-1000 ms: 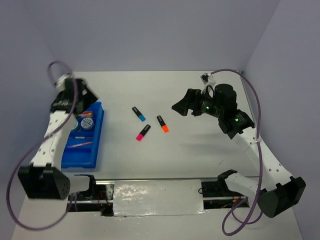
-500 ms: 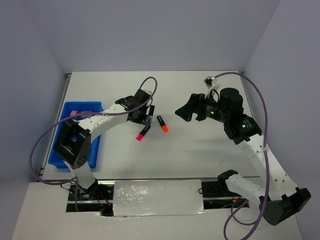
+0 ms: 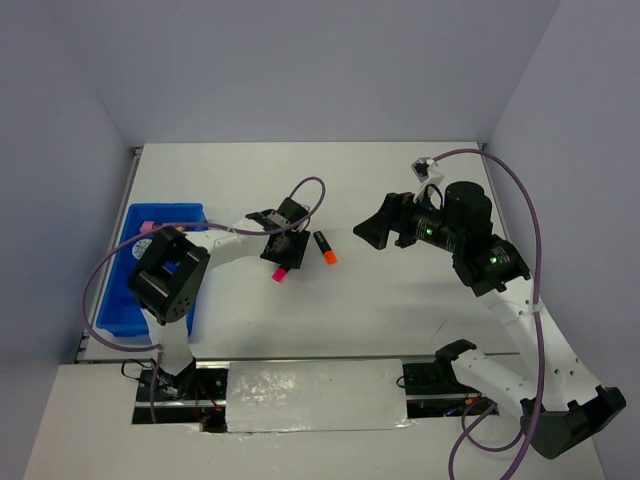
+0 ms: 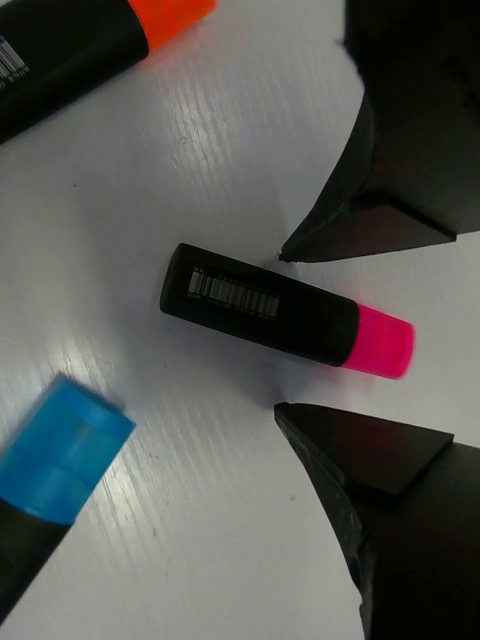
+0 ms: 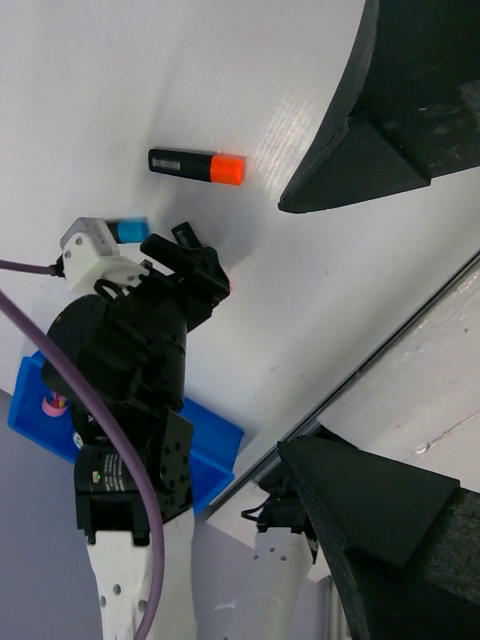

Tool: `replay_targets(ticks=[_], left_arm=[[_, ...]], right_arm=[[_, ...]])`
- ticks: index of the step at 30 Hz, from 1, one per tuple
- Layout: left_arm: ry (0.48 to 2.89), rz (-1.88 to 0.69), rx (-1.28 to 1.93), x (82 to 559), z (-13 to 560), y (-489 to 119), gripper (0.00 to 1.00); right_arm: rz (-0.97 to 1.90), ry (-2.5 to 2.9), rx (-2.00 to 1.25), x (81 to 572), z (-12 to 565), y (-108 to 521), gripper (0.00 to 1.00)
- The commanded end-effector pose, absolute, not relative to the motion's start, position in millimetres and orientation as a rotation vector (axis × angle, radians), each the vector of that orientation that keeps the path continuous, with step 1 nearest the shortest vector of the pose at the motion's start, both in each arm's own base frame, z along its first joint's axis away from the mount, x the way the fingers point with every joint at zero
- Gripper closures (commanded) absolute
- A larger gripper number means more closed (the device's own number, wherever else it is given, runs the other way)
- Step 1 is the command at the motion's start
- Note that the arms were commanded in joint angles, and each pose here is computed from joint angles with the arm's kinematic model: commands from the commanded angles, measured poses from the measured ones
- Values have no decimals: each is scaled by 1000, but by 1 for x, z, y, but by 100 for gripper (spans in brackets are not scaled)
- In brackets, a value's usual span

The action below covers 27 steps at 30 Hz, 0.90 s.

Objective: Sort the stationery into containers
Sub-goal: Pick up the pen from the center of the board, then place the pen in the storage box.

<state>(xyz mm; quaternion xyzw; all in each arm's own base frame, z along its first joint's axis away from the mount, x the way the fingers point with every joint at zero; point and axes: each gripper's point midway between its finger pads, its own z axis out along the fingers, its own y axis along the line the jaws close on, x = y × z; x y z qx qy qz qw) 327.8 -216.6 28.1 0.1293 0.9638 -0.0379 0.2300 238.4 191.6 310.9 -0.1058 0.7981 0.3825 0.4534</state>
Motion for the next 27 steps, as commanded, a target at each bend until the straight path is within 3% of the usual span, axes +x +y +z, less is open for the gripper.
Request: replay_targets(ticks=[1,3,5,8,9,10,12,15,17,20,27], left_arm=[[2638,-144,397,333,21,-230,31],[2652,-141,385,330,15,-230,38],[2670,-132,361,326,10,-227,59],[2693,-136,334,313,6,-220,75],[2699,-128,319,310,8,-218,96],[2681,-132,298,310,21,-216,100],[2659,-155,232,304,43,-213,100],[2525,-144,6,307,120,-188,100],[2425,23,-375,323,156,-134,100],[2365,300,-954,285,166,-34,100],[1986,398,-1536,209,179,73,100]], right_arm=[[949,1948,-295,238,316,194,0],[947,1944,-298,239,318,194,0],[941,1942,-298,239,318,193,0],[935,1947,-299,241,316,193,0],[937,1943,-301,241,316,194,0],[938,1942,-299,242,317,194,0],[940,1942,-303,244,317,195,0],[942,1942,-309,249,316,198,0],[950,1952,-311,253,313,201,0],[973,1948,-308,261,314,206,0],[1058,1949,-327,265,319,221,0]])
